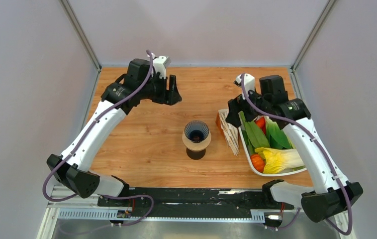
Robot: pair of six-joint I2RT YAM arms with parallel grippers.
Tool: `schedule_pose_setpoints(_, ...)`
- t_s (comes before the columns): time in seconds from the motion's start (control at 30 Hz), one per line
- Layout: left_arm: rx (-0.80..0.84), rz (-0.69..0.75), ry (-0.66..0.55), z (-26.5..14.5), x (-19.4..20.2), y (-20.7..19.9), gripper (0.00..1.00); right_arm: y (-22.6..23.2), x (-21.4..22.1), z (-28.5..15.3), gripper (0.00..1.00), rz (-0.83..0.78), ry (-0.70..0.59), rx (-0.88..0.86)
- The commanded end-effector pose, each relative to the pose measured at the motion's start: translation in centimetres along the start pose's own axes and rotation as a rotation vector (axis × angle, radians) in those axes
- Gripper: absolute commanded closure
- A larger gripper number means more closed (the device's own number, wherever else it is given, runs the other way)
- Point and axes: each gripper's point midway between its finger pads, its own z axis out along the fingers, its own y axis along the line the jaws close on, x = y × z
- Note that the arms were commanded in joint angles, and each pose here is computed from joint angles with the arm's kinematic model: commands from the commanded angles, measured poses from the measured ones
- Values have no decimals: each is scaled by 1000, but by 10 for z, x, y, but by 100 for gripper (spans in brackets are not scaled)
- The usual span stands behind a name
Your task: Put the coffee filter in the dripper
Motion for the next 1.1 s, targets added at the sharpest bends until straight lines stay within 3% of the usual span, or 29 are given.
schedule_pose_setpoints(0.0, 97, 127, -13, -19, -12, -8, 29, -62, 84, 0, 12, -177, 361, 200)
schedule_pose_setpoints(0.1, 156, 131, 7, -20, -10, -11, 30, -73, 102, 8, 20, -189, 435, 216)
schedule_pose_setpoints(0.33, 177, 118, 8, -19, -8, -11, 35, -87, 109, 36, 38, -174, 450, 219)
schedule_pose_setpoints(0.73, 150, 81, 15, -15, -8, 1, 36, -88, 109, 72, 47, -127, 443, 140)
schedule_pose_setpoints(0.93, 132, 57, 14, -13, -11, 11, 36, -89, 108, 78, 74, -115, 445, 133)
schedule_pose_setpoints(1.07, 124, 46, 16, -12, -12, 16, 37, -86, 100, 74, 97, -122, 424, 129)
